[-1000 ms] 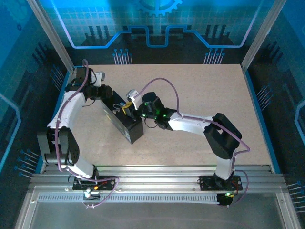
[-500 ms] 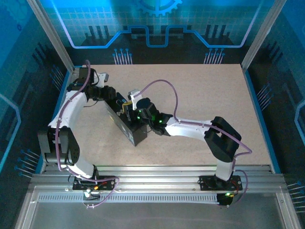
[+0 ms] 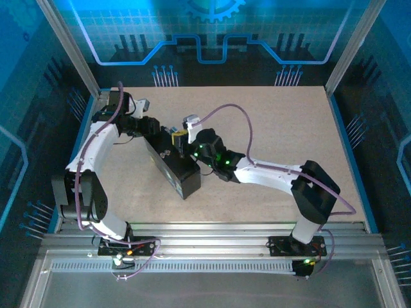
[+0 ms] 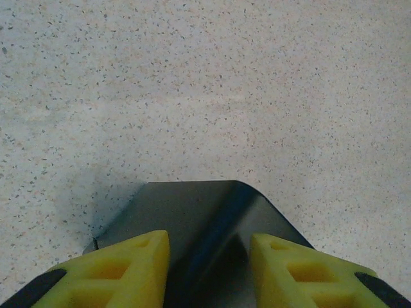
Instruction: Unlock a padlock with a key
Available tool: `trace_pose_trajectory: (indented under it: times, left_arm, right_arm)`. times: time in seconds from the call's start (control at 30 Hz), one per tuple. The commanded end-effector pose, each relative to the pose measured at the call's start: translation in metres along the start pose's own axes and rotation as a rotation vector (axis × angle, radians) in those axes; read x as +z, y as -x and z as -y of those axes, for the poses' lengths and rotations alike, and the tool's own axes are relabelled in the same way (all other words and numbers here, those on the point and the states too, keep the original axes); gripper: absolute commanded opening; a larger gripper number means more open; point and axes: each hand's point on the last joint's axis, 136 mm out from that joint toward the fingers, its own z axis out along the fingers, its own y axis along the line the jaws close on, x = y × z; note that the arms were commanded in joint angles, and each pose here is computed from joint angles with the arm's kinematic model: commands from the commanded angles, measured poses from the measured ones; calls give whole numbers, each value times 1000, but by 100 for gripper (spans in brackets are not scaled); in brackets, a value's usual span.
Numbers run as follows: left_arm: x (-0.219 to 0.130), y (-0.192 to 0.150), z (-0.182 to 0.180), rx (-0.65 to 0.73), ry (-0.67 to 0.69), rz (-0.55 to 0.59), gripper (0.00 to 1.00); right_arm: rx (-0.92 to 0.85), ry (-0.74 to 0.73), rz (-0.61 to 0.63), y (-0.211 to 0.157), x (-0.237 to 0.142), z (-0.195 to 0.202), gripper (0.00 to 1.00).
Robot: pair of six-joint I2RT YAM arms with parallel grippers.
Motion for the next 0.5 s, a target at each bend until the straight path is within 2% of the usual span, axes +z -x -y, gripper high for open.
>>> trace_pose_trajectory:
  times: [0.0, 0.17, 0.37, 0.47]
  left_arm:
    - [-3, -6, 8, -53, -29, -50, 42]
    - [-17, 20, 7, -14, 22, 48, 47]
    - [-31, 39, 7, 5, 71, 123, 51]
    - [-33, 41, 10, 10, 63, 136, 51]
  right_arm:
    - [-49, -75, 36, 27, -14, 36, 0]
    - [-54, -186, -103, -6, -22, 117, 4]
    - [123, -357, -295, -84, -52, 234, 5]
    - [252, -412, -350, -111, -70, 274, 5]
